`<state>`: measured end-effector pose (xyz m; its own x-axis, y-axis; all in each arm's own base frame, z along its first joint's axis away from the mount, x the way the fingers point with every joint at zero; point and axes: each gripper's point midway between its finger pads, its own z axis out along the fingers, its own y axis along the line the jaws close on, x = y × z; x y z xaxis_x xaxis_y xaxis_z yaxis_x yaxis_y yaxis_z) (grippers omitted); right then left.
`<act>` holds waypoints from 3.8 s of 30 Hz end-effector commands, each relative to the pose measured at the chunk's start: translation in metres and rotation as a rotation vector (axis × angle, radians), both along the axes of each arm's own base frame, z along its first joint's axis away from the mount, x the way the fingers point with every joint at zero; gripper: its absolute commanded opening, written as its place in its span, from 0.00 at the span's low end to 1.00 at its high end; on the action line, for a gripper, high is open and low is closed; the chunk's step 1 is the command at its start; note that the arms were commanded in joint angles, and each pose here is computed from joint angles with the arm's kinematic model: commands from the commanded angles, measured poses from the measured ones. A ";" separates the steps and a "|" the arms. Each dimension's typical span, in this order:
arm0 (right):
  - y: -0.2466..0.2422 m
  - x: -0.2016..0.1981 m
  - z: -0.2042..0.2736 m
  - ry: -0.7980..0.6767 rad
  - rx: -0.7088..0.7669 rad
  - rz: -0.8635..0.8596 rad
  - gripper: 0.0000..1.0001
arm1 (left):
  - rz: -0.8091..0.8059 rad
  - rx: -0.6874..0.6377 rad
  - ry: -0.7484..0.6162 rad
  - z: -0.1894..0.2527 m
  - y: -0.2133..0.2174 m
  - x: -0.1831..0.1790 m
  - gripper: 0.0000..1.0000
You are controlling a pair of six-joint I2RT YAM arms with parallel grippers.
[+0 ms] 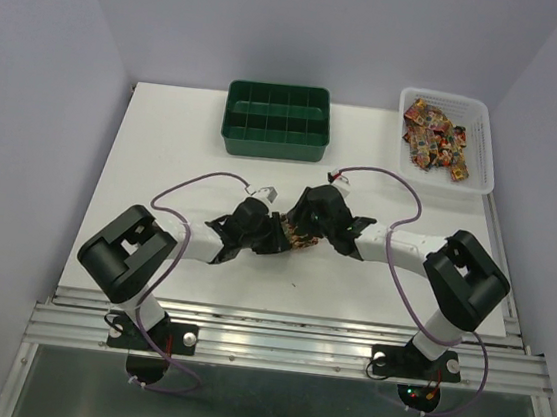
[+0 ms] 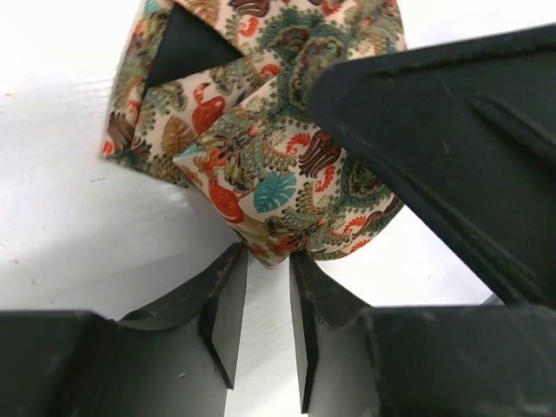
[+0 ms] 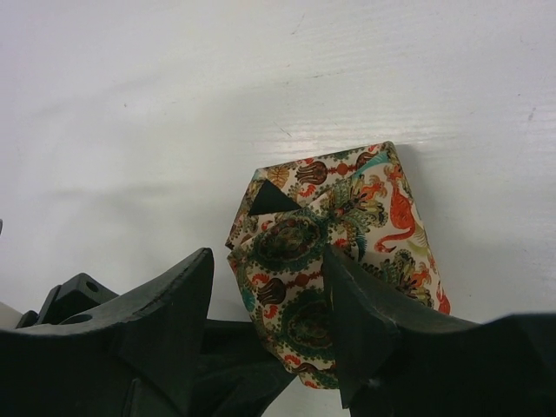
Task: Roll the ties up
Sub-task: Roll the tie
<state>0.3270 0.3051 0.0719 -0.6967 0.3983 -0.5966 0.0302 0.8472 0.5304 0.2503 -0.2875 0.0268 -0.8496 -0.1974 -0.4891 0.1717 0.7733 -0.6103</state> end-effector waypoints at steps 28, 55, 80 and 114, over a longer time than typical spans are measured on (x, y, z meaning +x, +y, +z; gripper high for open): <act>-0.066 0.043 0.048 -0.083 -0.064 -0.058 0.76 | -0.006 0.103 -0.065 0.001 -0.003 0.026 0.32; -0.042 -0.006 -0.040 0.147 0.202 0.320 0.70 | 0.022 0.099 -0.049 0.001 -0.007 0.032 0.31; -0.036 -0.043 -0.056 0.222 0.316 0.381 0.60 | 0.153 0.090 0.003 -0.006 -0.002 0.042 0.26; -0.044 -0.036 -0.039 0.161 0.278 0.317 0.61 | 0.220 0.065 0.032 -0.008 0.003 0.035 0.26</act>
<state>0.2933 0.2734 0.0416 -0.8919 0.2895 -0.3473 -0.1371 0.5589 0.8178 0.2883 -0.2905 0.0235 -0.8122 -0.3370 -0.4761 0.0026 0.8141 -0.5807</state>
